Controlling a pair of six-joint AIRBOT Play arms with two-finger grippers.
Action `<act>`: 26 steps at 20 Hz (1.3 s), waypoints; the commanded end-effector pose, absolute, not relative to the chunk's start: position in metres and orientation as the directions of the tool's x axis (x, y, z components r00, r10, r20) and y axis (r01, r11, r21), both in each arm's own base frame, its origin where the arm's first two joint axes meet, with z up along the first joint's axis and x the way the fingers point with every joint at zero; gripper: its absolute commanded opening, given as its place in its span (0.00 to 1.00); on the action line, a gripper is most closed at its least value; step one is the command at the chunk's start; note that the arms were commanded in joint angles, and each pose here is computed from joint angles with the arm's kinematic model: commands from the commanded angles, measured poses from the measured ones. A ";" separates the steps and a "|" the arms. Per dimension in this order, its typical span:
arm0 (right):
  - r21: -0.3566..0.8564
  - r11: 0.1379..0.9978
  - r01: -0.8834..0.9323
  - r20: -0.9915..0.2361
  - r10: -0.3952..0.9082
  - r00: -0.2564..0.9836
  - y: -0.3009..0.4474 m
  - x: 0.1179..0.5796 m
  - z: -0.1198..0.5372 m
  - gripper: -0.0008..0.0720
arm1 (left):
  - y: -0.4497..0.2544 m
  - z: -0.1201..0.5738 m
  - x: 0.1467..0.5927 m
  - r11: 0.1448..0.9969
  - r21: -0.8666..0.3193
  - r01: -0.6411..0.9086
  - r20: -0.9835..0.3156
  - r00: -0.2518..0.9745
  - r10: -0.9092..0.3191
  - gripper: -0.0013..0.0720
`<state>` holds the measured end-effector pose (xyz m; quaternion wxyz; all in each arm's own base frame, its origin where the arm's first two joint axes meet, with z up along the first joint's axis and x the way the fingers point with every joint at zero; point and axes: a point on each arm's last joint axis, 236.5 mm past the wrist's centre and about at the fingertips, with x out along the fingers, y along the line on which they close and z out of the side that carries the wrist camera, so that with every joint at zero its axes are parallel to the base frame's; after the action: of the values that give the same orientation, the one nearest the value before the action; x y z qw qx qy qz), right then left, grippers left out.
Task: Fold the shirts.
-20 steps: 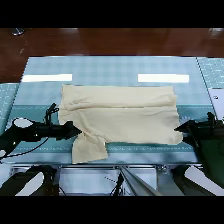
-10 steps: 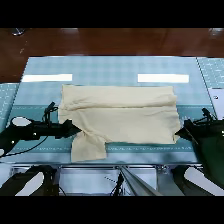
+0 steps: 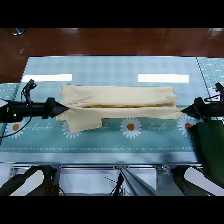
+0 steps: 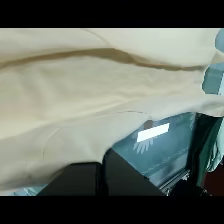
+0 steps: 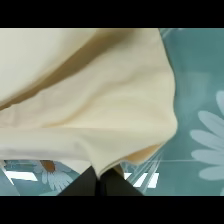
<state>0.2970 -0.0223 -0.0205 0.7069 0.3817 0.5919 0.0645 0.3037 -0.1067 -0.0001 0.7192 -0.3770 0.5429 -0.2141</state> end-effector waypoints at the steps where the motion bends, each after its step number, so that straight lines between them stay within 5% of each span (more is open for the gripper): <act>1: 0.644 0.696 0.319 -0.761 0.538 0.363 -0.012 0.334 -0.020 0.04 | -0.105 -0.005 0.344 0.641 -0.761 -0.095 -0.632 0.328 -0.702 0.05; 4: 0.712 0.613 0.343 -0.695 0.545 0.468 -0.012 0.372 -0.018 0.04 | -0.105 -0.004 0.383 0.611 -0.777 -0.152 -0.625 0.303 -0.719 0.05; 10: 0.727 0.602 0.331 -0.679 0.560 0.474 -0.027 0.408 -0.019 0.04 | -0.100 0.003 0.444 0.591 -0.794 -0.142 -0.604 0.291 -0.741 0.05; 17: 0.759 0.547 0.353 -0.647 0.571 0.505 -0.035 0.435 -0.035 0.04 | -0.103 -0.040 0.460 0.586 -0.785 -0.200 -0.619 0.255 -0.743 0.07; 18: 0.766 0.534 0.359 -0.639 0.568 0.519 -0.037 0.440 -0.037 0.17 | -0.105 -0.045 0.460 0.587 -0.783 -0.205 -0.622 0.248 -0.743 0.28; 19: 0.772 0.522 0.363 -0.632 0.567 0.528 -0.037 0.442 -0.037 0.65 | -0.107 -0.047 0.459 0.587 -0.783 -0.207 -0.622 0.239 -0.745 0.76; 20: 0.773 0.529 0.351 -0.629 0.563 0.536 -0.038 0.444 -0.035 0.87 | -0.108 -0.045 0.456 0.584 -0.786 -0.201 -0.617 0.226 -0.753 0.98; 23: 0.777 0.545 0.313 -0.618 0.568 0.544 -0.058 0.443 -0.016 0.87 | -0.069 -0.028 0.446 0.617 -0.758 -0.210 -0.651 0.197 -0.733 0.98; 26: 0.756 0.564 0.333 -0.646 0.561 0.517 -0.087 0.424 -0.013 0.87 | 0.010 -0.026 0.403 0.784 -0.567 -0.254 -0.823 0.139 -0.550 0.98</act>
<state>0.4389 -0.0680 -0.0161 0.7433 0.4683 0.4713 0.0779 0.4403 -0.0487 -0.0232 0.6845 -0.3737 0.6010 -0.1747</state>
